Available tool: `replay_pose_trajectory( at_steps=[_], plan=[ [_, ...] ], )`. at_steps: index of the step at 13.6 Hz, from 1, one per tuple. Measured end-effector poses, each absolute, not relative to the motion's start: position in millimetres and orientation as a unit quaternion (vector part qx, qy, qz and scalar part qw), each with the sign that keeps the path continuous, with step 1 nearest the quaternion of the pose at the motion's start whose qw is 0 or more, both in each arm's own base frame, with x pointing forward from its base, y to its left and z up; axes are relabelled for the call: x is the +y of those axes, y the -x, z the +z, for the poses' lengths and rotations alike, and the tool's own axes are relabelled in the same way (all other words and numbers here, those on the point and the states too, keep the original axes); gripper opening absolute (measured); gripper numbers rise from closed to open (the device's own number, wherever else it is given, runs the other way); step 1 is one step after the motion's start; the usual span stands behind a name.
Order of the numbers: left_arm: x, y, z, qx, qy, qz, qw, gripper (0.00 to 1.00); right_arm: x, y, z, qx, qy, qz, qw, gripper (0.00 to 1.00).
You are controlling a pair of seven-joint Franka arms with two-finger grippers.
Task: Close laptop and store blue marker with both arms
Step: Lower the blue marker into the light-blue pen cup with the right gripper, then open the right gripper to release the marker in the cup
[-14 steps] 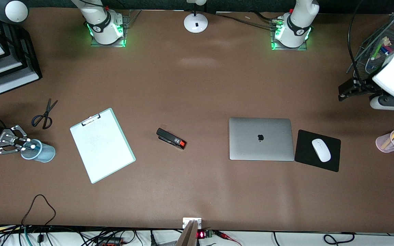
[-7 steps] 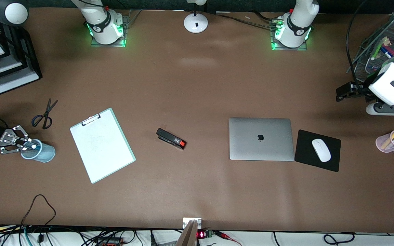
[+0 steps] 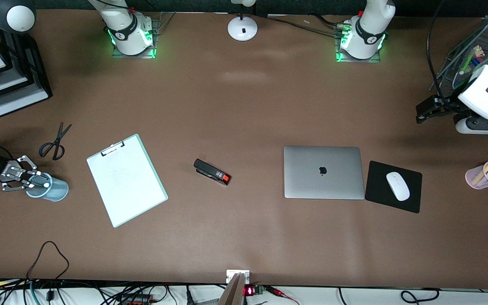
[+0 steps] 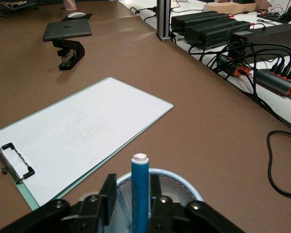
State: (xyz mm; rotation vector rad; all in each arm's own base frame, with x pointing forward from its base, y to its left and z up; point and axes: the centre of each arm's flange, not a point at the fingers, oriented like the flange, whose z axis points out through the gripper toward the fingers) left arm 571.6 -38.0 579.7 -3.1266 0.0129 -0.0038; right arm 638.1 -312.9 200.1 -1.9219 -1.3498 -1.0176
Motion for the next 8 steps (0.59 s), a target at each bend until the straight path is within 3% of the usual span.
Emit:
replay_pose_trajectory(
  at_steps=[5,6,8],
  plan=[
    [-40.6,-559.2,584.2,0.006,1.0,-0.005,0.009,1.0,-315.0,-649.5,237.7,-0.493,0.729,-0.373,0.293,0.92],
    [-41.7,-558.5,585.7,0.008,1.0,-0.006,0.009,1.0,-314.2,-652.4,254.9,-0.493,0.734,-0.361,0.296,1.0],
    [-44.0,-557.9,586.5,0.012,1.0,-0.007,0.009,1.0,-308.4,-660.0,301.5,-0.493,0.746,-0.327,0.306,1.0]
  ],
)
